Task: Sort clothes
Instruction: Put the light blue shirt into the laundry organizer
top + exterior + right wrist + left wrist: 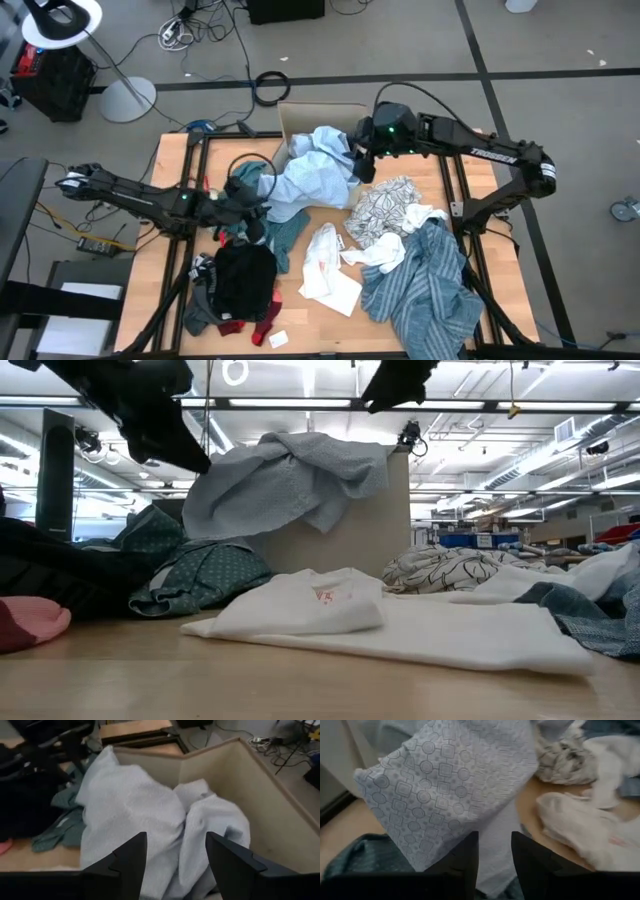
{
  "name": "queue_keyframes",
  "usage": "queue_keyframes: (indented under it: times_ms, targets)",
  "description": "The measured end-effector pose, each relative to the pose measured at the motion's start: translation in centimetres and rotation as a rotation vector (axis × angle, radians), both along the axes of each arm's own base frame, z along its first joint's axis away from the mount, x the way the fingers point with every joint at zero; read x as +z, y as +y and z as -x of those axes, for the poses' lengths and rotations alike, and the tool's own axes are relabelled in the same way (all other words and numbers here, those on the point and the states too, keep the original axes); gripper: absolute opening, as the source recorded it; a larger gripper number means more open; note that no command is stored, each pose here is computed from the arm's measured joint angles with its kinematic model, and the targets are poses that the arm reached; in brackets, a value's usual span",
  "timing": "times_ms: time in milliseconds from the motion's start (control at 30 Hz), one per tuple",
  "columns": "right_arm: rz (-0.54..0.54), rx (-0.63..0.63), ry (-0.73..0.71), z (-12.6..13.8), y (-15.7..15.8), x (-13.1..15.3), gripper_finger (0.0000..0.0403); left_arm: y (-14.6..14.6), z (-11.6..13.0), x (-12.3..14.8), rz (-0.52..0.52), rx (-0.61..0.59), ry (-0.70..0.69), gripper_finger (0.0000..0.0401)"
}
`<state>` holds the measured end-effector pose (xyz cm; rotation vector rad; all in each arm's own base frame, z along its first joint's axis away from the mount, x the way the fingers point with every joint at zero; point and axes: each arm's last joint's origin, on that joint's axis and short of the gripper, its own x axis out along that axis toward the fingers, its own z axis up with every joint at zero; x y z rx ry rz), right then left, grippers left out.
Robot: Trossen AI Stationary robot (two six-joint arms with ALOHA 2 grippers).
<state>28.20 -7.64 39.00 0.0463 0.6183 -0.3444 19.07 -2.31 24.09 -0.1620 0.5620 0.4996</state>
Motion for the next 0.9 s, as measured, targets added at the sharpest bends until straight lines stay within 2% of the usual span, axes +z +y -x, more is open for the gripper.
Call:
queue_keyframes:
  times_ms: [267,333,433,500,667,900]
  targets:
    - [-0.002,0.052,-0.025,1.2,1.9,1.1,0.0201,0.3,-1.6,-1.9,-0.182,0.172,0.075,0.0118]
    - [-0.010,0.064,-0.033,1.4,2.5,1.3,0.0202,0.4,-2.0,-2.1,-0.184,0.188,0.062,0.0096]
    - [-0.029,0.075,-0.034,1.8,3.2,1.5,0.0201,0.5,-2.5,-1.9,-0.147,0.165,0.025,0.0026]
    - [-0.049,0.076,-0.014,2.1,3.6,1.4,0.0198,0.5,-2.9,-1.5,-0.145,0.145,-0.014,0.0010]
    - [-0.064,0.053,0.076,3.5,3.9,1.1,0.0191,0.3,-3.9,1.9,-0.184,0.104,-0.120,0.0003]
    - [-0.095,0.019,0.218,5.0,4.0,0.2,0.0176,1.1,-4.9,9.5,-0.353,0.072,-0.201,0.0001]
